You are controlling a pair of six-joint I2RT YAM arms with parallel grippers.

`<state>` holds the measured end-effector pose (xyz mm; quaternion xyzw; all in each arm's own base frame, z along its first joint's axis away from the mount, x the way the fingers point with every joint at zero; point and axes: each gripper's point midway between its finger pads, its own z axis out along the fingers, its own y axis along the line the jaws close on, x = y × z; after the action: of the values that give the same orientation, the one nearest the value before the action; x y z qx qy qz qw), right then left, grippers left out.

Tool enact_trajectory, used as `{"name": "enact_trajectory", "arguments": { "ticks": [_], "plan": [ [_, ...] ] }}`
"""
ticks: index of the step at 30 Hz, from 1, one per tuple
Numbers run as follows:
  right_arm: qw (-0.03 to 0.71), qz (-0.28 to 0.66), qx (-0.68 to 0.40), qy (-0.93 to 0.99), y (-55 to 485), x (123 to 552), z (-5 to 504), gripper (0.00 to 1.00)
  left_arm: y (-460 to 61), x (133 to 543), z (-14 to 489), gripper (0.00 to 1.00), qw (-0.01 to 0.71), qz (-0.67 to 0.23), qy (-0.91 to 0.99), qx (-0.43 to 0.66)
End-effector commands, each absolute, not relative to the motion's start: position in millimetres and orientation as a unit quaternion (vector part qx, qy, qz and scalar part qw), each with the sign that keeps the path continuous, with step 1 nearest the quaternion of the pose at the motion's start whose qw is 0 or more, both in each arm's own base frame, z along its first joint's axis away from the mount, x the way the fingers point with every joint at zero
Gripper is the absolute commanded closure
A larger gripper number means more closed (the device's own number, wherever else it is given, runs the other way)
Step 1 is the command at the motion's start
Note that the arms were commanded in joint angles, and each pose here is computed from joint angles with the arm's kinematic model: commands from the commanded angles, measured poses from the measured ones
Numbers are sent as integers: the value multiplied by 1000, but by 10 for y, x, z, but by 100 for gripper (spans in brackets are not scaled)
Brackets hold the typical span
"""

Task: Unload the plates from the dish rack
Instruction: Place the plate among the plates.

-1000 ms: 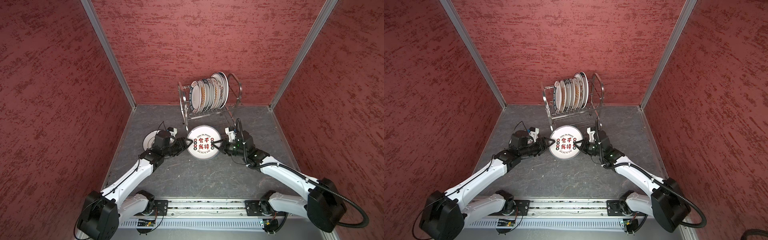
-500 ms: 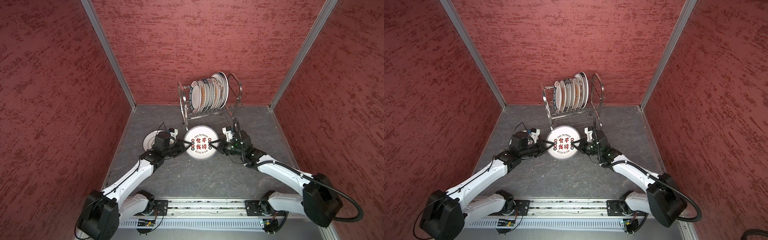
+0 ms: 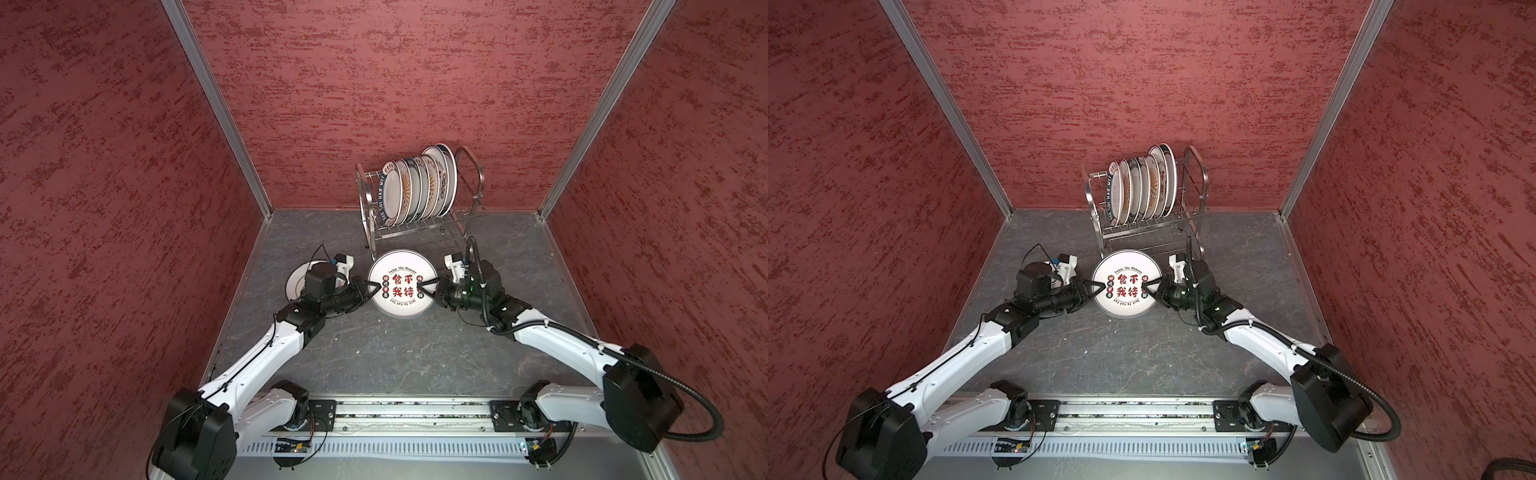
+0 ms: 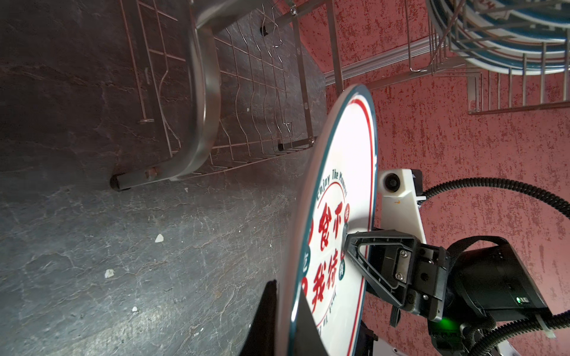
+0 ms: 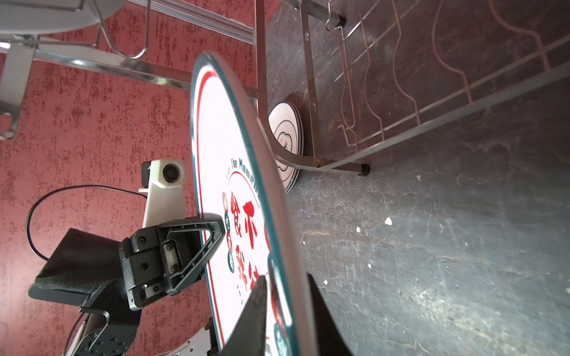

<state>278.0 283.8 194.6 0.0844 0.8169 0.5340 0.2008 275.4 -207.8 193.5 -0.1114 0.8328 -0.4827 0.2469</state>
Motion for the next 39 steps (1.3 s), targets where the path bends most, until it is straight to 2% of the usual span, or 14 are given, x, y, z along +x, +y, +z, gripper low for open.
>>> {"name": "enact_trajectory", "arguments": {
  "ticks": [1,4,7,15,22,27,33,39],
  "plan": [
    [234,564,48,790,2944,2806,2315,70,-2098,2655,1921,100,237,-477,841,-89],
    [237,552,51,798,2919,2822,2293,63,-2051,2635,1973,100,242,-477,840,-91],
    [241,535,52,808,2882,2828,2268,51,-1939,2621,2020,100,243,-475,840,-104],
    [268,454,59,848,2612,2821,2252,28,-1421,2508,2135,100,247,-455,840,-161],
    [295,375,75,876,2264,2768,2340,16,-912,2447,2051,100,250,-424,837,-238],
    [321,325,88,885,2007,2737,2446,2,-556,2514,1984,100,259,-414,822,-291],
    [336,261,135,895,1690,2770,2463,1,-254,2638,1941,100,271,-405,810,-325],
    [319,185,157,916,1411,2784,2321,1,51,2763,1743,100,269,-379,807,-364]
  ]
}}
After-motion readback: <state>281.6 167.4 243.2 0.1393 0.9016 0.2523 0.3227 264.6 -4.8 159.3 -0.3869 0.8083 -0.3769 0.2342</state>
